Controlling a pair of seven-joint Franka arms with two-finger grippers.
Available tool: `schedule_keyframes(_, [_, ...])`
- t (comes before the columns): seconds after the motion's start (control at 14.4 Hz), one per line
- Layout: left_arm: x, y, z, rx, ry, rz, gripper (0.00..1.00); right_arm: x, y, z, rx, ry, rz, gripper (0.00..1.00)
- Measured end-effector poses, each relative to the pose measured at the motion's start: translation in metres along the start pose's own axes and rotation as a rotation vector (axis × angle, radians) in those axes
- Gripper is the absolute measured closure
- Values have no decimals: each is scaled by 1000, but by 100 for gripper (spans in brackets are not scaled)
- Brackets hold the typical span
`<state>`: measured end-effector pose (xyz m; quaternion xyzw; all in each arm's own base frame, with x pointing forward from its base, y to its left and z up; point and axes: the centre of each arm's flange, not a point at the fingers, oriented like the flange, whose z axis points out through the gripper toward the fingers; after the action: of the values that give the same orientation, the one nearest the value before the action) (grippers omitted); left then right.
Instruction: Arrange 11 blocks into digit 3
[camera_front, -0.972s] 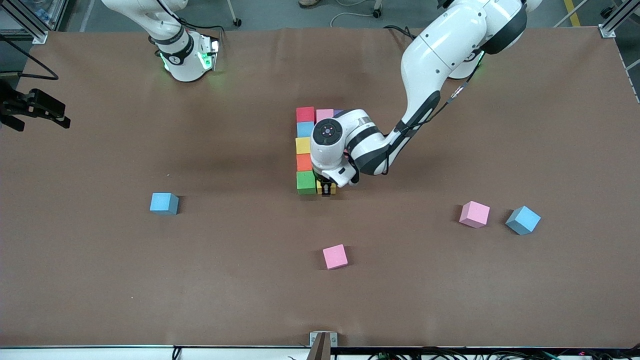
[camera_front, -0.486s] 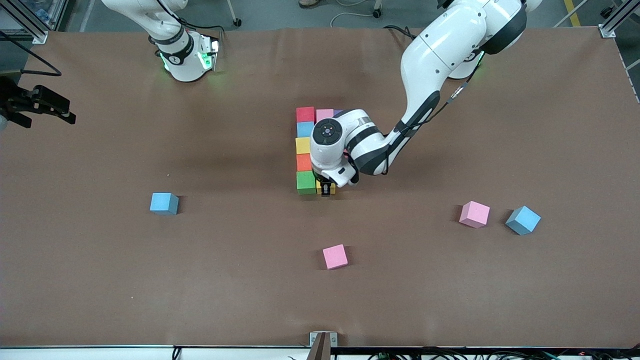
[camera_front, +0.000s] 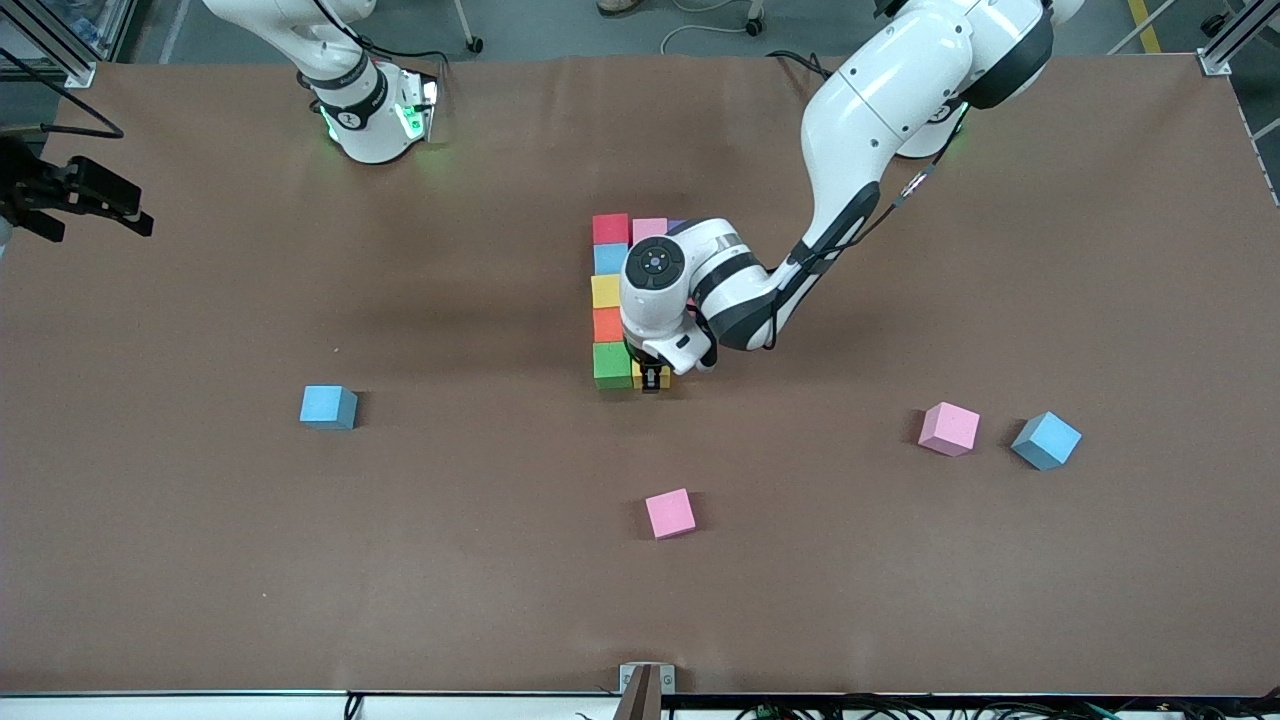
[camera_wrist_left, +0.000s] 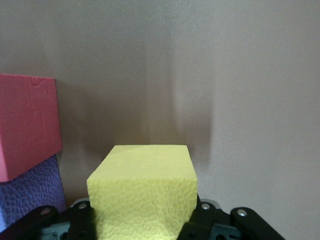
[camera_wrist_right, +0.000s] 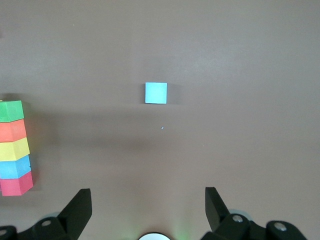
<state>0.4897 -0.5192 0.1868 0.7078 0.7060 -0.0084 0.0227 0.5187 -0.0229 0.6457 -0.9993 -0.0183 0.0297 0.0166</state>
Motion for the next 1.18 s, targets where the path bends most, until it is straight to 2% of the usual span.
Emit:
schedule_keyframes(0.07, [0,0,0,0,0,0,41,0,0,0,0,0,1,0])
schedule_keyframes(0.14, [0,0,0,-1,-1,0,35,-1,1,-1,0,0,2,0])
schedule_keyframes(0.35, [0,-1,4,1,-5,0,6,-8,1,-8,1,6,3,0])
schedule_keyframes(0.42, [0,-1,4,1,-6,0,0,-9,1,-10,1,9,3,0])
schedule_keyframes(0.9, [-4,5,-10,-19,-22,-2,0,-9,1,-10,1,8,2,0])
schedule_keyframes(1.18, [-5,11,-47,-58,-21,6,0,-9,-1,-9,0,9,0,0])
